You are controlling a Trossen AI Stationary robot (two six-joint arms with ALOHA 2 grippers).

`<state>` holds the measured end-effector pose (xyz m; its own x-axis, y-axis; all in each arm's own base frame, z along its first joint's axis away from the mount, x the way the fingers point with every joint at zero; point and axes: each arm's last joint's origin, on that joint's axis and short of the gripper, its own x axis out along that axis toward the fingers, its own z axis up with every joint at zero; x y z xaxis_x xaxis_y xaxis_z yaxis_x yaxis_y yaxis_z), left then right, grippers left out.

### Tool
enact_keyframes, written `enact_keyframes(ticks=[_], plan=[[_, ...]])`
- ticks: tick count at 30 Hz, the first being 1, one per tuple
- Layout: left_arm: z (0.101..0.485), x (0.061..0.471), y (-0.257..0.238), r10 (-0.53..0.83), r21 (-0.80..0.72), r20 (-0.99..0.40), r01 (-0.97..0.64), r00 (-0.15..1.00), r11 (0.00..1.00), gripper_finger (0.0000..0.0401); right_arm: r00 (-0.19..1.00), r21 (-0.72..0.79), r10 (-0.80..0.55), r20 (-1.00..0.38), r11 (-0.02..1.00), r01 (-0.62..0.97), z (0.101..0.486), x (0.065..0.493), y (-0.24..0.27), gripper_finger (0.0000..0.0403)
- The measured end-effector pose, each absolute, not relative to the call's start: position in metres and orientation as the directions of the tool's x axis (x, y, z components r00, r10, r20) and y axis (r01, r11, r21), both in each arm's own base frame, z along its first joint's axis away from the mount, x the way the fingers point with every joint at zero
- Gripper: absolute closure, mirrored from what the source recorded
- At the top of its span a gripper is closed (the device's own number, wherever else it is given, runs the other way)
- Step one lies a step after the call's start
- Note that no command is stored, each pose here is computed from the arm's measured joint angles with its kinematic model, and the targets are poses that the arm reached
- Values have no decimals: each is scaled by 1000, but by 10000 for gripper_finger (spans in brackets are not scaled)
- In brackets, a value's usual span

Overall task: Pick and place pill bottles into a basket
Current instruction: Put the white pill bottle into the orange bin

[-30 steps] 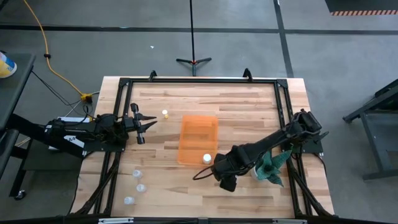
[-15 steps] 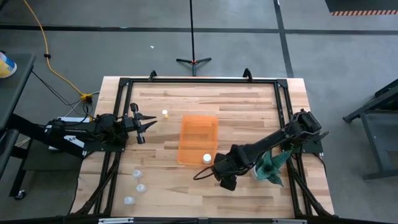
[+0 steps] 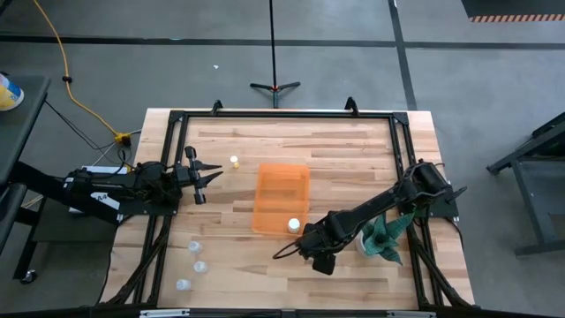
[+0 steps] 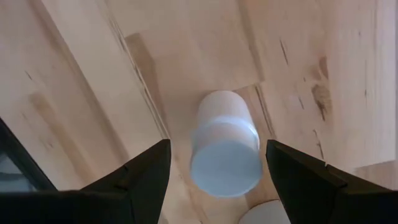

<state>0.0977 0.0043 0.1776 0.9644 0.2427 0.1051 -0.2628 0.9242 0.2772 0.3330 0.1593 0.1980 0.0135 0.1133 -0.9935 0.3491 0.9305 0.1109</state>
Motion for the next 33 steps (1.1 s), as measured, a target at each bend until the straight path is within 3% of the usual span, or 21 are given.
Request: enact_keyframes(ticks=[11, 24, 33], plan=[[178, 98, 4, 242, 277, 105, -262, 965, 924, 290, -6, 63, 68, -998, 947, 314, 198, 330, 157, 156], [178, 98, 4, 239, 278, 105, -259, 965, 925, 290, -7, 67, 72, -997, 952, 300, 198, 331, 155, 255], [178, 98, 4, 239, 278, 105, -259, 965, 925, 290, 21, 122, 121, -992, 953, 276, 222, 346, 141, 237]])
